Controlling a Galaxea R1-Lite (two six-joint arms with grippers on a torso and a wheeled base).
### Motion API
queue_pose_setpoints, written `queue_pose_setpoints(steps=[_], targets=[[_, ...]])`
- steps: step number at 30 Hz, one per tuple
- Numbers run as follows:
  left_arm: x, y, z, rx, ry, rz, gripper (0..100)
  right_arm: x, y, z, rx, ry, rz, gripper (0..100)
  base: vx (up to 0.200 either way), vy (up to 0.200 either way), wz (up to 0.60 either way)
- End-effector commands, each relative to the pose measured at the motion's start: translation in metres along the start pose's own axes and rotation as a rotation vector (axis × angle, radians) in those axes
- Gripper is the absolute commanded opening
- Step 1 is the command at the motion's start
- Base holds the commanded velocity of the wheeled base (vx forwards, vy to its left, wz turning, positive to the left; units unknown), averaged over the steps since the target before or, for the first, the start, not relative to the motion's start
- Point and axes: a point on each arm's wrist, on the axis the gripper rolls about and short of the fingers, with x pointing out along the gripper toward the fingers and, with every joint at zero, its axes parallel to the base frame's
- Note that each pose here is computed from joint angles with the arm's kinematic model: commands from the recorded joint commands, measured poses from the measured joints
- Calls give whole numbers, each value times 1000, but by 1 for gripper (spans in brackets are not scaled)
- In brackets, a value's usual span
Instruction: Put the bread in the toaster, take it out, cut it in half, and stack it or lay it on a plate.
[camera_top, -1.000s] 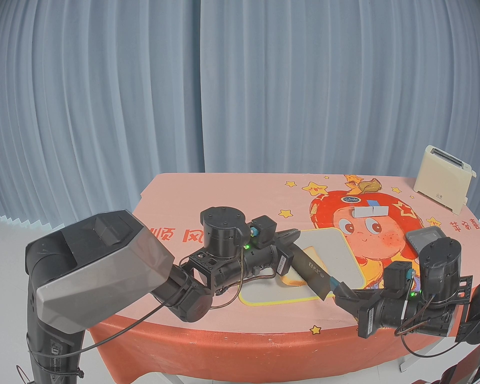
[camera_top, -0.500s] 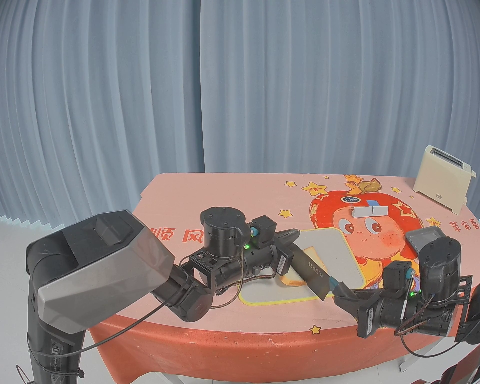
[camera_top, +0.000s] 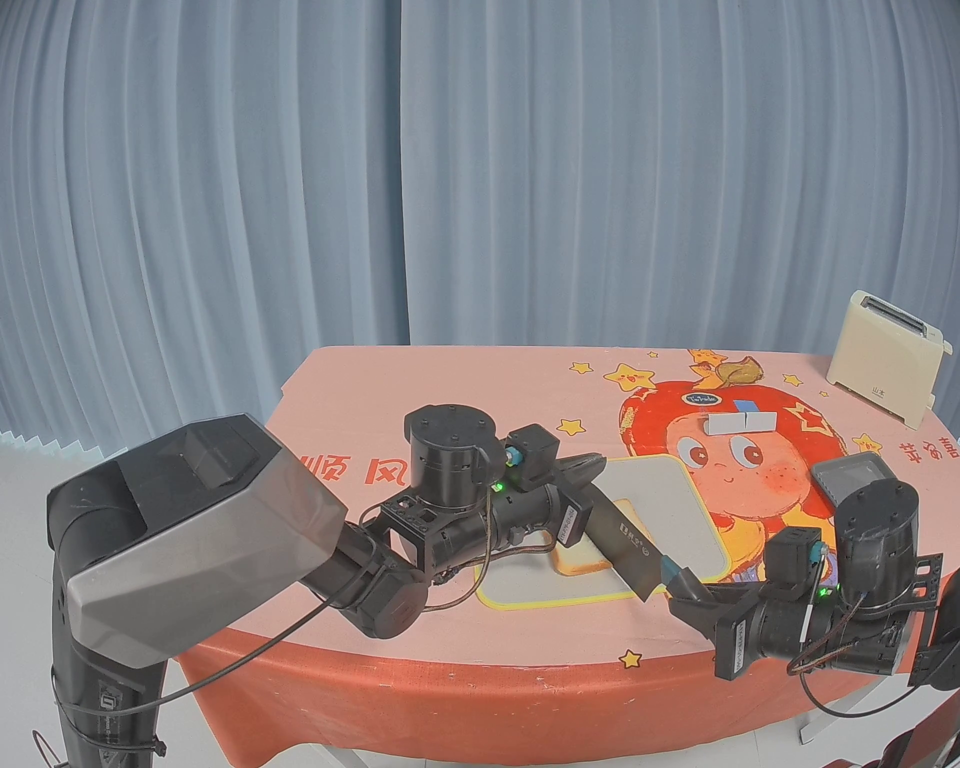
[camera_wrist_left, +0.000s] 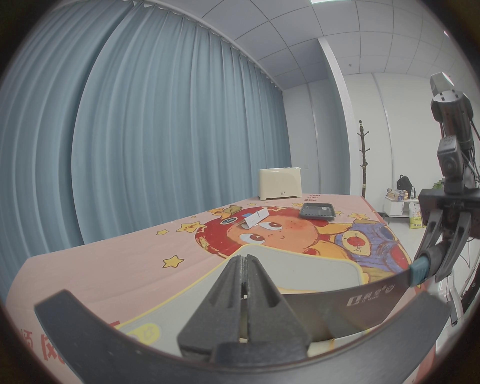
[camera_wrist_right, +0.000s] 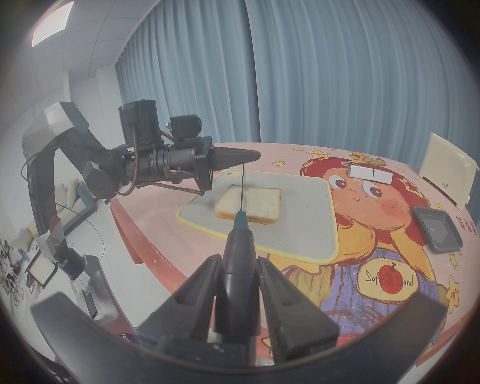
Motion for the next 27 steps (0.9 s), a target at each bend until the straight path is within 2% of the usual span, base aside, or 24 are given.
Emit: queue_pose_setpoints(steps=[1,9,19,26,27], targets=[[-2,7,-13,-9,30,17,0,0,0,2,2,-9,2,0,0,0,0],[1,8,-25,-17,59,21,0,0,4,15,18,-53,13,0,0,0,0],[3,10,-12,-6,9,27,0,2,2,13,17,-41,6,0,0,0,0],[-3,13,28,12,-95,58,0,2,2,12,12,-36,5,0,0,0,0],[-4,13,30,12,-98,58,0,2,2,12,12,-36,5,0,0,0,0]])
